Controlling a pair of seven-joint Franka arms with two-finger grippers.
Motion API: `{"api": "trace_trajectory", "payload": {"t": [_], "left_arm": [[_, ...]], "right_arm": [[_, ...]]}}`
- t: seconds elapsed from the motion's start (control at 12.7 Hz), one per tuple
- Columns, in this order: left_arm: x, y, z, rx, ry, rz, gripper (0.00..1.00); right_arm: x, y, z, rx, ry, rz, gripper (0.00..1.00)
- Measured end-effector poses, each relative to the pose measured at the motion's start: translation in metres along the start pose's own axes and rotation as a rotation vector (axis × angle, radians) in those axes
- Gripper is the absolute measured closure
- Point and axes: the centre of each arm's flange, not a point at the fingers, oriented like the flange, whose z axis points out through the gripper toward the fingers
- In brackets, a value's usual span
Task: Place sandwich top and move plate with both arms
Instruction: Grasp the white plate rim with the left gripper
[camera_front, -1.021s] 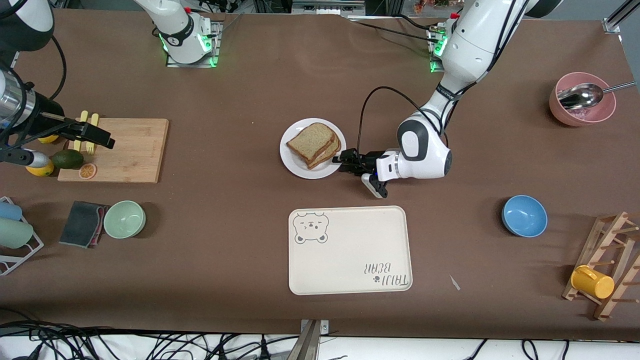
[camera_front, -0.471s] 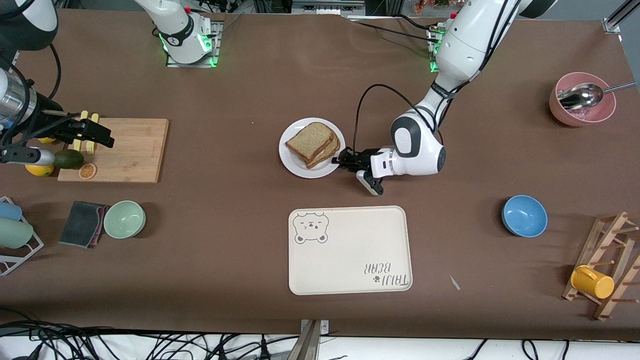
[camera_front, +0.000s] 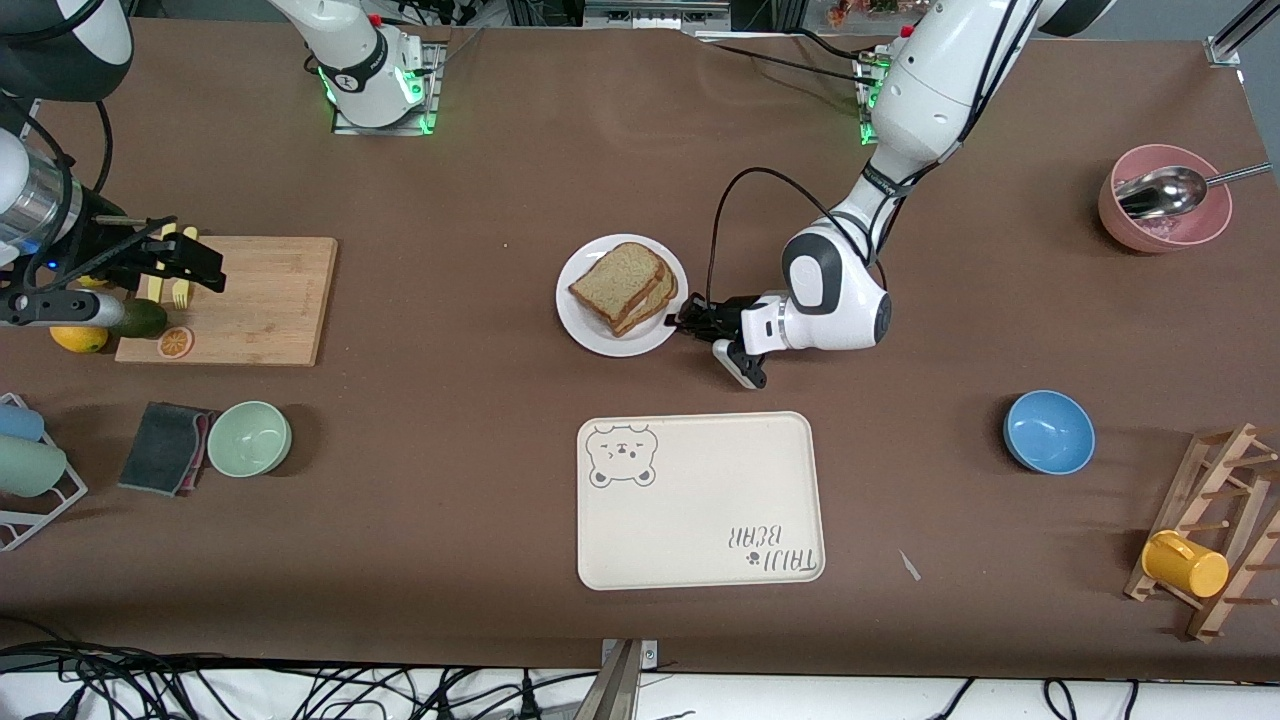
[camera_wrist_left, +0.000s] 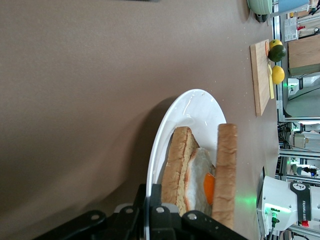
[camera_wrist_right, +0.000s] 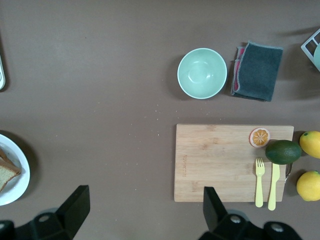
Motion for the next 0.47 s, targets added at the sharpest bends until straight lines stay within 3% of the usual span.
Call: {"api": "trace_trajectory", "payload": {"t": [0.47], "left_arm": [[0.0008, -0.0009, -0.0016, -0.009, 0.012, -0.019, 0.95]], "right_arm": [[0.0023, -0.0024, -0.0022, 0.002, 0.023, -0.007, 0.0]]}}
